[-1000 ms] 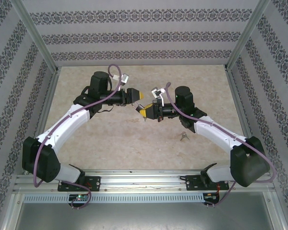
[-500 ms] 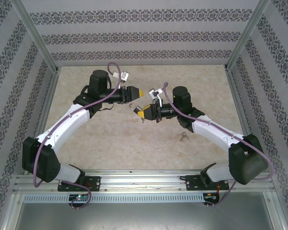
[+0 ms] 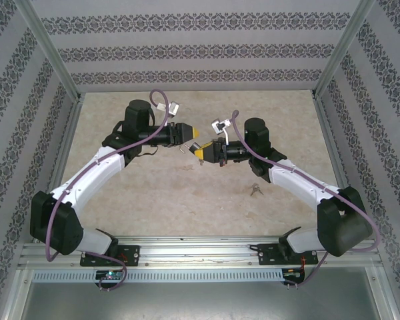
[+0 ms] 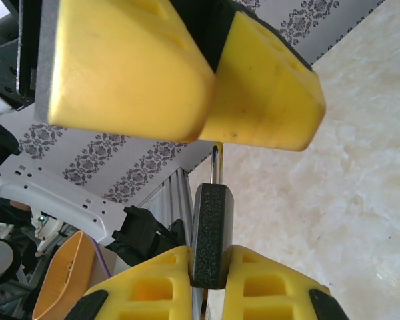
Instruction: Unlock with the key
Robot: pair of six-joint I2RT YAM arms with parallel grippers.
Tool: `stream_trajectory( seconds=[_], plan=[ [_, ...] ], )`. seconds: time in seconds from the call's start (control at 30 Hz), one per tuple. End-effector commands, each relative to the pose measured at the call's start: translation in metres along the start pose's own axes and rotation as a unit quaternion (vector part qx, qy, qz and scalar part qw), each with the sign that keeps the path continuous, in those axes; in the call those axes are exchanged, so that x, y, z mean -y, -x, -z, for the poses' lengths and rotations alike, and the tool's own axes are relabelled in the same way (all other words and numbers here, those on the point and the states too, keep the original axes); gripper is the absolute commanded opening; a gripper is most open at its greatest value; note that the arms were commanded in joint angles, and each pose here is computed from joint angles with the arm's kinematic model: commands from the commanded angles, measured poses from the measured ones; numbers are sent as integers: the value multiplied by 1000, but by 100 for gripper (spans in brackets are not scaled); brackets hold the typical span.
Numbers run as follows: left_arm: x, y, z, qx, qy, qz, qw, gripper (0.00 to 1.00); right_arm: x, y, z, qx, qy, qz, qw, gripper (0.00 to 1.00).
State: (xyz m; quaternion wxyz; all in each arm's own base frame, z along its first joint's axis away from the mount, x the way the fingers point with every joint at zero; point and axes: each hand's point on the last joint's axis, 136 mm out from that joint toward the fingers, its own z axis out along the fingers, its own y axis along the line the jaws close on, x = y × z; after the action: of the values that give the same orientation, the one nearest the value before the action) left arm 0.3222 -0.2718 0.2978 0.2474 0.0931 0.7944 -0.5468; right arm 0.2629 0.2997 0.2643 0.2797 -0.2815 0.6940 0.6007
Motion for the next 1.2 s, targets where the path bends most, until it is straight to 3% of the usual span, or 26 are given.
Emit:
stream_trajectory(
  seconds=[0.0,0.2,0.33,0.67,0.93,1.17],
  plan=[
    [3,-9,8,0,15,-8,1000,49,-2,18,6,35,-11,37,999,4],
    [-32,21,48,119,104,21,987,56,18,5,-2,28,-28,1,999,4],
    [-39,25,75,179,124,32,975,57,40,-1,-13,25,-51,-34,998,4],
    [-45,7,87,198,128,58,970,60,107,-14,-77,-5,-86,-143,986,4],
    [-45,5,86,201,120,65,970,61,148,-14,-134,-25,-71,-225,971,5],
    [-45,2,89,204,119,65,970,62,180,-16,-157,-25,-80,-296,951,8]
  ],
)
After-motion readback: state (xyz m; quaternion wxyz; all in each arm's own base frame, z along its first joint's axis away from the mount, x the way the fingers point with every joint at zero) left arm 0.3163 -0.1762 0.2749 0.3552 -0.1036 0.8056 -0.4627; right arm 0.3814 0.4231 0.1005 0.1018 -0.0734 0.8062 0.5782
